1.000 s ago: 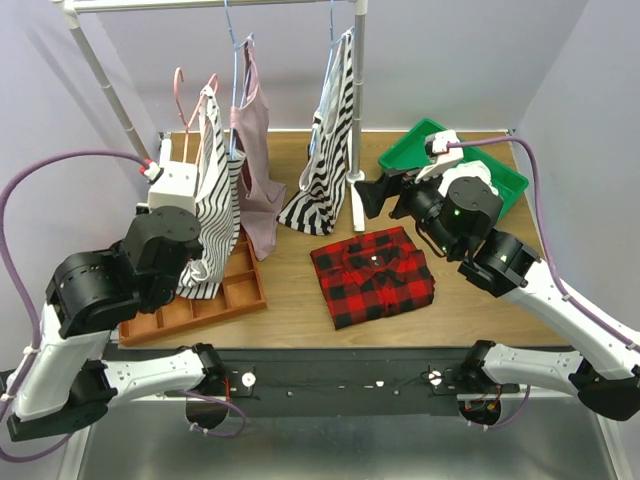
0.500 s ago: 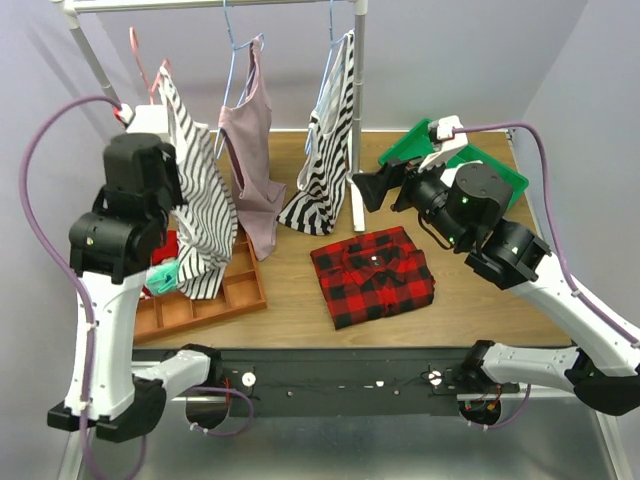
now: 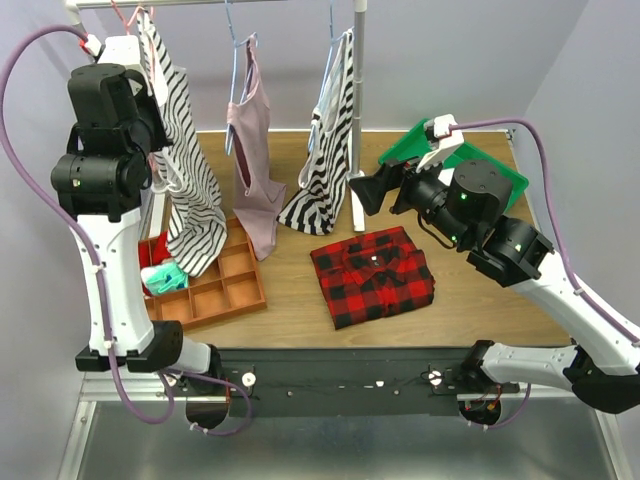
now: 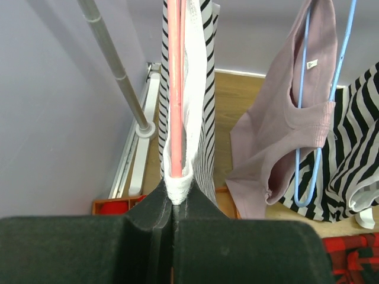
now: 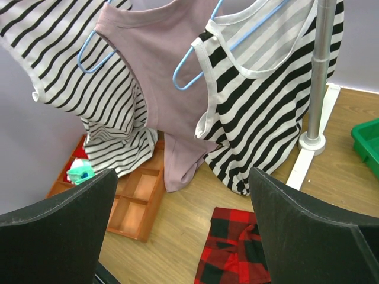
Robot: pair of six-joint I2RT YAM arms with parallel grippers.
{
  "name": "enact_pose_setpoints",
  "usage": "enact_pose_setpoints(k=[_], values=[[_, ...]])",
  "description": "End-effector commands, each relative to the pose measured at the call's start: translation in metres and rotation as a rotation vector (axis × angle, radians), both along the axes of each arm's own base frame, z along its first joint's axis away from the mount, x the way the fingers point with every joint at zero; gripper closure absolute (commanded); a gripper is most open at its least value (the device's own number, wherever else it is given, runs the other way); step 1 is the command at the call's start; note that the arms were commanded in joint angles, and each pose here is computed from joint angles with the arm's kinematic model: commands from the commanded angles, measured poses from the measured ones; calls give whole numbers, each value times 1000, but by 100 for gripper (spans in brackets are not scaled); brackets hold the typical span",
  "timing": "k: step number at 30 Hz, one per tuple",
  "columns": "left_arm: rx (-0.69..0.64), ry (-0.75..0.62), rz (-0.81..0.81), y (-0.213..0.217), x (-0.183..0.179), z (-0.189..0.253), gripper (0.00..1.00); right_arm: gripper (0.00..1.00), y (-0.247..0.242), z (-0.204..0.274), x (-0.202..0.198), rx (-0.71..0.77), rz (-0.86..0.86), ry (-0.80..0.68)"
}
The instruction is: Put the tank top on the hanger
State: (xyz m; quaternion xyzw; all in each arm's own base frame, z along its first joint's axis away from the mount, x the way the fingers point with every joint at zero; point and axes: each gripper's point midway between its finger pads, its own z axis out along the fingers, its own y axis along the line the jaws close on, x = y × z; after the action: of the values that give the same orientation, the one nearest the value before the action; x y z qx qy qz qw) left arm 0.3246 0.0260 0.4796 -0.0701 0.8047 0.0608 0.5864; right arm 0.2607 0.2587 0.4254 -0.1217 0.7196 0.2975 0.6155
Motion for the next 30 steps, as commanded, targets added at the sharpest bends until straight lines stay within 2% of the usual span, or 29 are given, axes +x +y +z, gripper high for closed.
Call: enact_pose_setpoints(k=[1,5,10,16,22,30], values=[[-3,-79,-44,-5,14,24,100,1,0,-3,-5,1,14,22],[-13,-108,-57,-8,23,32,100,1,3,-3,-4,-1,22,22],[-25,-37,-66,-10,37,3,100,1,2,-6,-4,-8,19,18],[-34,-13,-86,-6,36,-24,100,1,7,-7,-7,-1,50,27],[-51,-8,-172,-15,41,-29,100,1,10,-15,-7,-14,61,38],[-56,11,-198,-14,51,-26,100,1,11,-16,-8,-11,69,33]])
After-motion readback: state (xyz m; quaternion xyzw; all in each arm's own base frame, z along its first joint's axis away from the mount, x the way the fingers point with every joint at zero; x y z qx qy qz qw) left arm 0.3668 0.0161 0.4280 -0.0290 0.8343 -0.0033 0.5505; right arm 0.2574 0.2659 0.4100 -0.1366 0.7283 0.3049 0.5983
